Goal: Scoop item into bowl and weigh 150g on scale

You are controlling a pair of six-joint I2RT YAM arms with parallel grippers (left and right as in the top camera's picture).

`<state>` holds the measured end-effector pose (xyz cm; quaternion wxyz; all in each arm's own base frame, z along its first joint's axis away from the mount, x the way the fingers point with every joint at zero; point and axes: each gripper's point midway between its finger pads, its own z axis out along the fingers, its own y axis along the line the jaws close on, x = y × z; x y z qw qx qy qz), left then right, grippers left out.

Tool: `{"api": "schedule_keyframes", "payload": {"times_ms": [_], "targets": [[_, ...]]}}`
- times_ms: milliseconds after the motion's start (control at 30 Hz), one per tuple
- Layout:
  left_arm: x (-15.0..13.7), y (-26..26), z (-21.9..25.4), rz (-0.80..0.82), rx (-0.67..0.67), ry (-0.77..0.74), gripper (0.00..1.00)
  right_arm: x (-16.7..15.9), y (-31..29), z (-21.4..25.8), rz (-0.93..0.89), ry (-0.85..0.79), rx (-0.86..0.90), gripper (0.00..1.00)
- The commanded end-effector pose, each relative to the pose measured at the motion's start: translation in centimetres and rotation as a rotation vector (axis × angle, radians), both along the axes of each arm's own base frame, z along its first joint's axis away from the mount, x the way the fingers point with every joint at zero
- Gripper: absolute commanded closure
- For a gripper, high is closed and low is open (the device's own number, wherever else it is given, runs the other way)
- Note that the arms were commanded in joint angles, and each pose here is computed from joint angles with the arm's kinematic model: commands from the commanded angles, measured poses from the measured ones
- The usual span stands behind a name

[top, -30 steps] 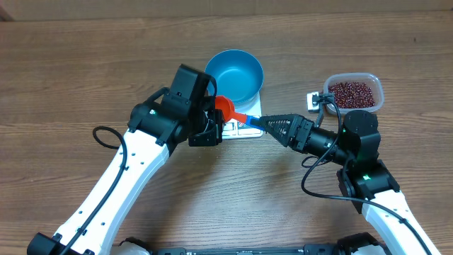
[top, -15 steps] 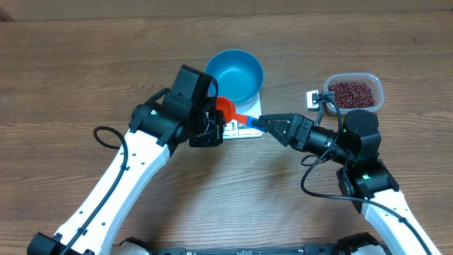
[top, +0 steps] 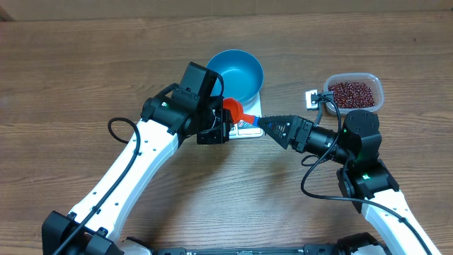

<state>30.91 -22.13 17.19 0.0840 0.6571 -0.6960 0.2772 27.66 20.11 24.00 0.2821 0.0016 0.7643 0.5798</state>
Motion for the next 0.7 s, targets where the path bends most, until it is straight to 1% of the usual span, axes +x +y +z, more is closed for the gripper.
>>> {"api": "schedule_keyframes", "payload": {"times_ms": [0,667], "targets": [[-0.05,-0.83,0.76,-0.01,-0.033,0.003,0.96,0.36,0.09,1.38,-0.005,-0.048,-0.002,0.0],[-0.73,-0.96,0.41,-0.021,-0.016,0.022,0.96,0.44,-0.04,0.86,-0.012,-0.051,-0.026,0.0]]}}
